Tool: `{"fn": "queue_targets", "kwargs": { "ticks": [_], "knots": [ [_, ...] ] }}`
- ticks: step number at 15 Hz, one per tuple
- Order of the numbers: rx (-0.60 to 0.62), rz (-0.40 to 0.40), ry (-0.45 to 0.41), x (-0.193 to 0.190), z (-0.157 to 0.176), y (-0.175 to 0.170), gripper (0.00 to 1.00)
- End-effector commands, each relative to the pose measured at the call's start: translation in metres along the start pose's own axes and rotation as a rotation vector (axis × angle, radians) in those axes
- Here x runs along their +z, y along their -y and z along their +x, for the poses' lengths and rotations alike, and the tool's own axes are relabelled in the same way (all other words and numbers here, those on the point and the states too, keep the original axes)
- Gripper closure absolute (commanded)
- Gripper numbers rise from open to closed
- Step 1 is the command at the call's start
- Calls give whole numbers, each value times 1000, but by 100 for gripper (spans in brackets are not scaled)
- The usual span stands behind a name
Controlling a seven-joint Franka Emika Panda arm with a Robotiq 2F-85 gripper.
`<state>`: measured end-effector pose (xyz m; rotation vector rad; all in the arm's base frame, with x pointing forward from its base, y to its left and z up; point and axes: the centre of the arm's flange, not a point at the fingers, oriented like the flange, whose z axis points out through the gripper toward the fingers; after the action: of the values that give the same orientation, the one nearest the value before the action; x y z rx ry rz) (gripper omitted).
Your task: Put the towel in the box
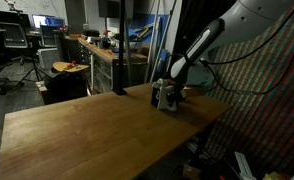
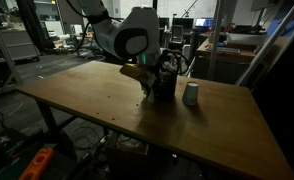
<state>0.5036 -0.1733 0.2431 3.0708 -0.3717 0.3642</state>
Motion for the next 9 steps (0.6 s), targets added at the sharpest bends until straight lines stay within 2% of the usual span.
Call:
{"fn": "queue_targets", "kwargs": {
  "ticks": [1,2,5,6,9],
  "knots": [
    [3,13,-4,2,4,-4,87],
    [7,16,-1,1,3,-4,93],
    [6,15,-6,-8,2,-2,97],
    [4,12,-9,-13,2,-2,94],
    [4,-1,-29,-33,5,-3,93]
  ]
}}
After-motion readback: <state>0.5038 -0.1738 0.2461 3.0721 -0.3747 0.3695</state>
